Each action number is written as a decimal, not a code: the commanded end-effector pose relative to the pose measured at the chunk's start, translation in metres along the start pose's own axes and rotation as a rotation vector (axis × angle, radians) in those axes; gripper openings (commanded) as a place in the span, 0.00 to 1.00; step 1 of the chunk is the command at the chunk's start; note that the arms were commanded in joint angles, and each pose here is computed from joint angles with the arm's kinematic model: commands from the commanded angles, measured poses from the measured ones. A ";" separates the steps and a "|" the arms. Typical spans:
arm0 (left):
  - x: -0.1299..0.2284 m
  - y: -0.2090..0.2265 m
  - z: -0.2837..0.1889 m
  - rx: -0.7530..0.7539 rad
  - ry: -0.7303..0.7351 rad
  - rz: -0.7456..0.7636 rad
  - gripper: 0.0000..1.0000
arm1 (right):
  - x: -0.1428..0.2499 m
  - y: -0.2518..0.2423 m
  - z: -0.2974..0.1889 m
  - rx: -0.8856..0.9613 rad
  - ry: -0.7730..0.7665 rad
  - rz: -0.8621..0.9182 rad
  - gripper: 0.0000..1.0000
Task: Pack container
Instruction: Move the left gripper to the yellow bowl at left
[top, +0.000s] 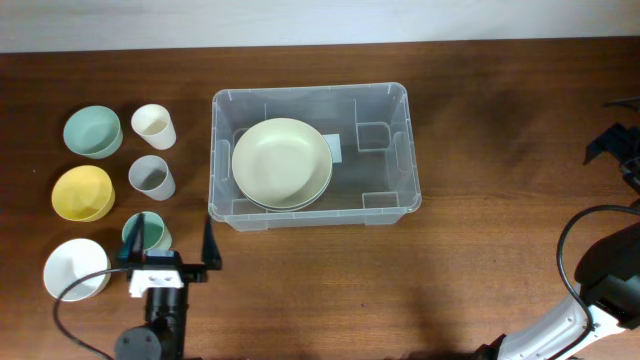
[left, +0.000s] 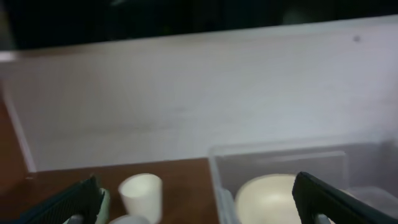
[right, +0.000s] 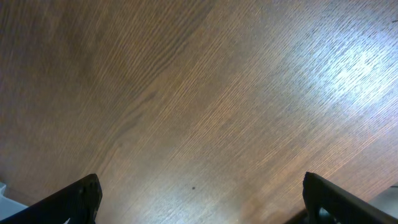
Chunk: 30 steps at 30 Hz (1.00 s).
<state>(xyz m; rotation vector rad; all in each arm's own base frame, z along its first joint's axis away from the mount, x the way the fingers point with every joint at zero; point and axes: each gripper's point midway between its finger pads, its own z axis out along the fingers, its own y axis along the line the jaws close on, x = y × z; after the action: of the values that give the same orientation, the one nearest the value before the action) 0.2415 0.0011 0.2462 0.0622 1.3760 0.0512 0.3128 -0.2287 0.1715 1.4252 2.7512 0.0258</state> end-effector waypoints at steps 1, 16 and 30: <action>-0.036 0.026 0.012 -0.116 0.007 0.067 0.99 | 0.001 -0.002 -0.007 0.002 -0.022 0.008 0.99; -0.034 0.089 0.141 -0.155 0.672 -0.066 0.99 | 0.001 -0.002 -0.007 0.002 -0.022 0.007 0.99; 0.062 0.187 0.129 -0.337 1.098 -0.405 0.99 | 0.001 -0.002 -0.007 0.002 -0.022 0.007 0.99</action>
<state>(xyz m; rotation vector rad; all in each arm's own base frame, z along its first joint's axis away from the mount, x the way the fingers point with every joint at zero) 0.3758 0.1849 0.2381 -0.5707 2.4026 0.0172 0.3123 -0.2284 0.1707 1.4261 2.7542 0.0266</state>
